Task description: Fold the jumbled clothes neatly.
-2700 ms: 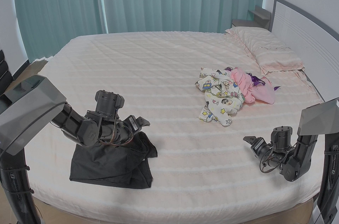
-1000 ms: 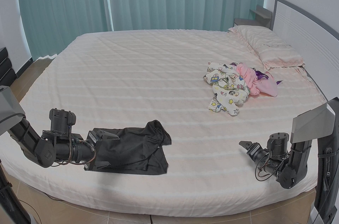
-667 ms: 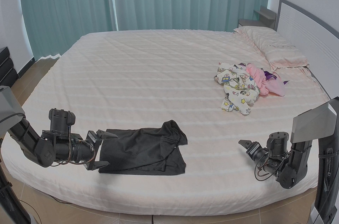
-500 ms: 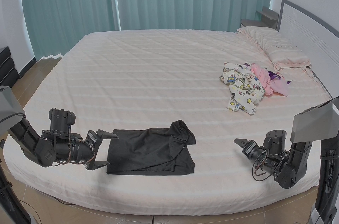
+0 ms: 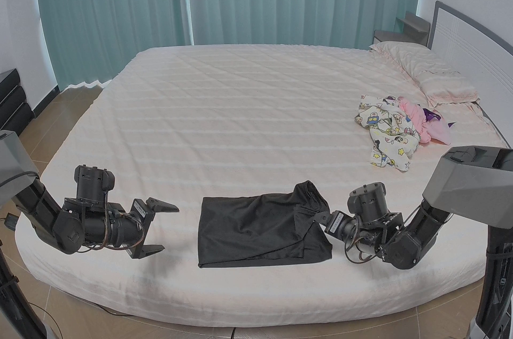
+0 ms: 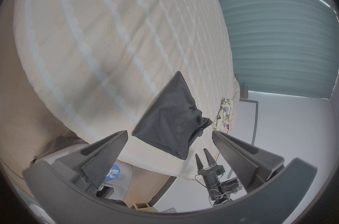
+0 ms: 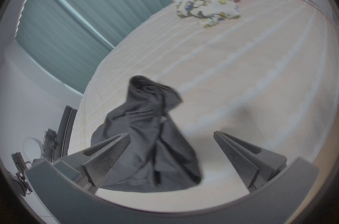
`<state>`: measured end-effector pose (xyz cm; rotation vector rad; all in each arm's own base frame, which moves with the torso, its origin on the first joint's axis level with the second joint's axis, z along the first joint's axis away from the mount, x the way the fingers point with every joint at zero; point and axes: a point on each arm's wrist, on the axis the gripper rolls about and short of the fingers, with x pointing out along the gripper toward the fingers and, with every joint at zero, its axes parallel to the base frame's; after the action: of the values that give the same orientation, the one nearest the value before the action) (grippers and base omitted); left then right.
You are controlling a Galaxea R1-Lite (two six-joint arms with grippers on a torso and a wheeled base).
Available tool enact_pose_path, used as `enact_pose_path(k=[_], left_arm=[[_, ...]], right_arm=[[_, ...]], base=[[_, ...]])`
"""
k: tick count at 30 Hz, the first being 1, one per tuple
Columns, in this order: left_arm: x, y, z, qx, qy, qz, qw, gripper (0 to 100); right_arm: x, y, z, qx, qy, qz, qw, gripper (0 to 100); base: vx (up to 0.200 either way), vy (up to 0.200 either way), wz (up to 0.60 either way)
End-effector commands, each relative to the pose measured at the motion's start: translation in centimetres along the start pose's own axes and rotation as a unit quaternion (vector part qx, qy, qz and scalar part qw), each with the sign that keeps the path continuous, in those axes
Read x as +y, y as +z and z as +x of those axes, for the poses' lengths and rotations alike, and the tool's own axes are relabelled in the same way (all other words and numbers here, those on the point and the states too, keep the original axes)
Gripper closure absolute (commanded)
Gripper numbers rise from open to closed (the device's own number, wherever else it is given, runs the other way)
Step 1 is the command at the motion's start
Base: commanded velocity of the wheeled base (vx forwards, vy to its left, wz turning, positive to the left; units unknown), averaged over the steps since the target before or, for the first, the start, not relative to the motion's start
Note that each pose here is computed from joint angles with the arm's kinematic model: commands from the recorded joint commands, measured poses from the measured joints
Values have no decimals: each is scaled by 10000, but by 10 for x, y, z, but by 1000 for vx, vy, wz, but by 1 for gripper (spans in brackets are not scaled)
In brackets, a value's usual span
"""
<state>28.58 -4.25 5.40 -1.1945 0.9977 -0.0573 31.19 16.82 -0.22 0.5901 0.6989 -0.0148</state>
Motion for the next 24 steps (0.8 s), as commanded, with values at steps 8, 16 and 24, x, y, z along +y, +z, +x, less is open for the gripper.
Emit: enact_pose_path(k=[8,16,24], left_arm=[[2,-2,2,-90,101,15,9999,0],[2,-3,3,-77,126,43,9999,0],[3,-3,4,-68,132,52,9999,0]], right_arm=[[39,-7,42,-21,-170,-1075,9941,0],[52,-19,62,44,-378,-1614,9861,0],[40,-19,71,60,-554,-1600,9856,100]], base=[[0,0,0],[0,0,0],[0,0,0]])
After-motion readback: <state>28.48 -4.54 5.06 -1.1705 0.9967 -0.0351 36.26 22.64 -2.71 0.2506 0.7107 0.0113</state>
